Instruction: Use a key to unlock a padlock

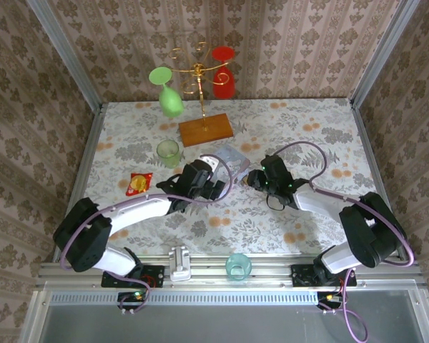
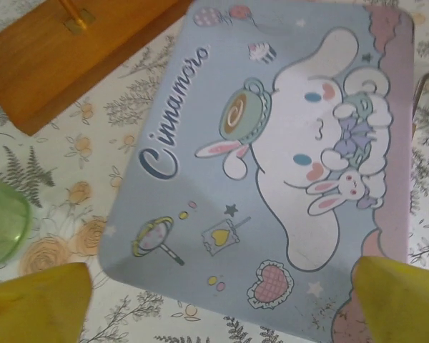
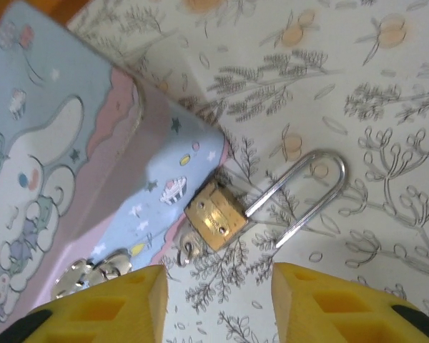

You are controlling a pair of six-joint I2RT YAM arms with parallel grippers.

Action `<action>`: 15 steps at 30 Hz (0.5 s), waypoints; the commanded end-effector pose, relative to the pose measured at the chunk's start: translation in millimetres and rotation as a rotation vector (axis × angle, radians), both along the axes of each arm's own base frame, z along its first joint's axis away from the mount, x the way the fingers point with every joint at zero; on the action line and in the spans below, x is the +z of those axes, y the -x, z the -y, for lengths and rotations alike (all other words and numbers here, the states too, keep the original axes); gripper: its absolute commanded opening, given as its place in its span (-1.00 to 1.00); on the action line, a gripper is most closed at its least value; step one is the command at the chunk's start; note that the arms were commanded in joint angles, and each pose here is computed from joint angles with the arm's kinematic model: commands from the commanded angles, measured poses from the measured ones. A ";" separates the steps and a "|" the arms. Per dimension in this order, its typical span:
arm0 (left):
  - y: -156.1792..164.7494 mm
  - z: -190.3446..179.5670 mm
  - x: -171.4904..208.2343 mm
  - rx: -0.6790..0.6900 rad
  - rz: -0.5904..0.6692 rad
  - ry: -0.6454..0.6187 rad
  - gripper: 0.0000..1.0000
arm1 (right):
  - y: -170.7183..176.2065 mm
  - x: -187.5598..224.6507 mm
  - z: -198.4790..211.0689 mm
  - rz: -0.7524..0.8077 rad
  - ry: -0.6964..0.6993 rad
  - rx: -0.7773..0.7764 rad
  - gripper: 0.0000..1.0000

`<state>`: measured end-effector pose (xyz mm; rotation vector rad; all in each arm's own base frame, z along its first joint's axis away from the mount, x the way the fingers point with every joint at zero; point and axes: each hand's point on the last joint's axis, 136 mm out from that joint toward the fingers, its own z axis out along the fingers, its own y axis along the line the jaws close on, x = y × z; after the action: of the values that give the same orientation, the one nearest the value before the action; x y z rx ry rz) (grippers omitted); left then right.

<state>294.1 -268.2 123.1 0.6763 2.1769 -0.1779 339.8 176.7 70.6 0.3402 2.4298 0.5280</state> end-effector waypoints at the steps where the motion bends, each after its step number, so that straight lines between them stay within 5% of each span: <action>1: 21.1 -13.9 -8.8 0.048 -0.085 -0.056 1.00 | 0.6 -8.2 -7.6 -0.103 0.065 0.065 -0.06; 6: 44.0 -6.6 -38.8 0.039 -0.159 -0.056 1.00 | -8.8 -14.8 -21.0 -0.122 0.057 0.061 -0.11; 15: 22.5 -11.3 -82.3 0.118 -0.167 -0.211 1.00 | -17.9 -36.1 -17.7 -0.133 0.085 -0.014 -0.13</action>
<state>260.0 -263.8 40.6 0.7263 2.4112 -0.0058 352.0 195.7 35.3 0.3224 2.5922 0.4338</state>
